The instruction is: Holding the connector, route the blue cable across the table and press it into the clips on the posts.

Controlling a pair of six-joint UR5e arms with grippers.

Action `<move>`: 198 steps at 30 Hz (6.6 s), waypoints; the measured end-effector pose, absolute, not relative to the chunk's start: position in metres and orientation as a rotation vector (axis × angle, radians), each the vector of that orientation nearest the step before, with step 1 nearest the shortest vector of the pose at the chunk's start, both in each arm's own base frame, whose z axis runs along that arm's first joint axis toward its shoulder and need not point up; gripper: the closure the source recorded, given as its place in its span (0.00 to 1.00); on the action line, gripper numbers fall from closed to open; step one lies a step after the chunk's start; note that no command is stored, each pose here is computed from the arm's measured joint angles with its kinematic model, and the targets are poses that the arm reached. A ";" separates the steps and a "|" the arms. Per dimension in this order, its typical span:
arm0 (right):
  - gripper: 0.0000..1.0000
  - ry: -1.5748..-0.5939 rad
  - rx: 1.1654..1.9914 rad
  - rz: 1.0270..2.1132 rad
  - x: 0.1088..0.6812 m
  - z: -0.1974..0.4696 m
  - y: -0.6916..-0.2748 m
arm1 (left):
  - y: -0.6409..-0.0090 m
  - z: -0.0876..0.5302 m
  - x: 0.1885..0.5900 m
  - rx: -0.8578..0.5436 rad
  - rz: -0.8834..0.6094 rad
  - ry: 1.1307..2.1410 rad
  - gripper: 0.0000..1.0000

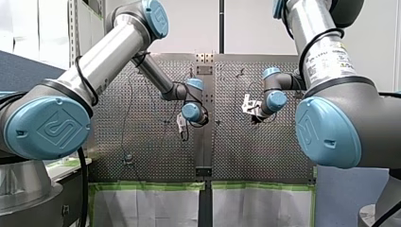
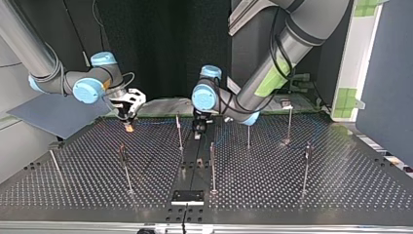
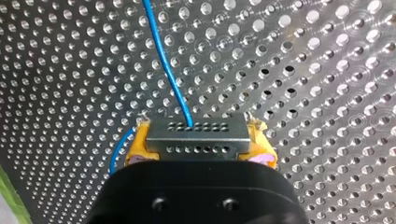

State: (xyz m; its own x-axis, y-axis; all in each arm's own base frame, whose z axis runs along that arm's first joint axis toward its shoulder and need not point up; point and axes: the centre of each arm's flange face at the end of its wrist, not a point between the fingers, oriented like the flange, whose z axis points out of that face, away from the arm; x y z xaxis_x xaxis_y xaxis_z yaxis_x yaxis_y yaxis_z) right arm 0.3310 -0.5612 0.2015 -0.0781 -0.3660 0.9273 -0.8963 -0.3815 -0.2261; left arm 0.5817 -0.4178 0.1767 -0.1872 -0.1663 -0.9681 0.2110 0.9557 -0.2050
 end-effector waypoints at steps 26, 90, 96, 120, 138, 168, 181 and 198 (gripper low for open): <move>1.00 -1.347 1.752 1.473 0.332 0.201 -0.560 | -0.464 0.206 0.492 0.152 -0.232 1.864 0.00; 1.00 -1.266 1.761 1.534 0.323 0.251 -0.547 | -0.581 0.181 0.508 -0.059 -0.355 1.704 0.00; 1.00 -1.264 1.764 1.538 0.323 0.251 -0.546 | -0.582 0.164 0.523 -0.077 -0.338 1.714 0.00; 1.00 -1.265 1.758 1.539 0.322 0.252 -0.548 | -0.590 0.175 0.530 -0.113 -0.328 1.689 1.00; 1.00 -1.217 1.706 1.584 0.321 0.290 -0.550 | -0.582 0.207 0.517 -0.163 -0.277 1.703 1.00; 1.00 -1.125 1.567 1.733 0.301 0.433 -0.523 | -0.576 0.359 0.482 -0.165 -0.344 1.565 1.00; 1.00 -1.118 1.569 1.752 0.298 0.435 -0.527 | -0.578 0.367 0.502 -0.140 -0.427 1.501 1.00; 1.00 -1.143 1.568 1.744 0.287 0.424 -0.543 | -0.564 0.371 0.530 -0.130 -0.460 1.461 1.00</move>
State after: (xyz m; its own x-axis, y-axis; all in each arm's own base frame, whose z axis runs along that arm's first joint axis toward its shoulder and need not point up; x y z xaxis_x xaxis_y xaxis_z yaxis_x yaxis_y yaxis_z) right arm 0.2869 -0.5430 0.4239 -0.1891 -0.1506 0.9703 -0.8297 -0.5041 -0.2400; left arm 0.5296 -0.5637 0.3709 0.0408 -0.3766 -0.9255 0.2217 0.9066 -0.3591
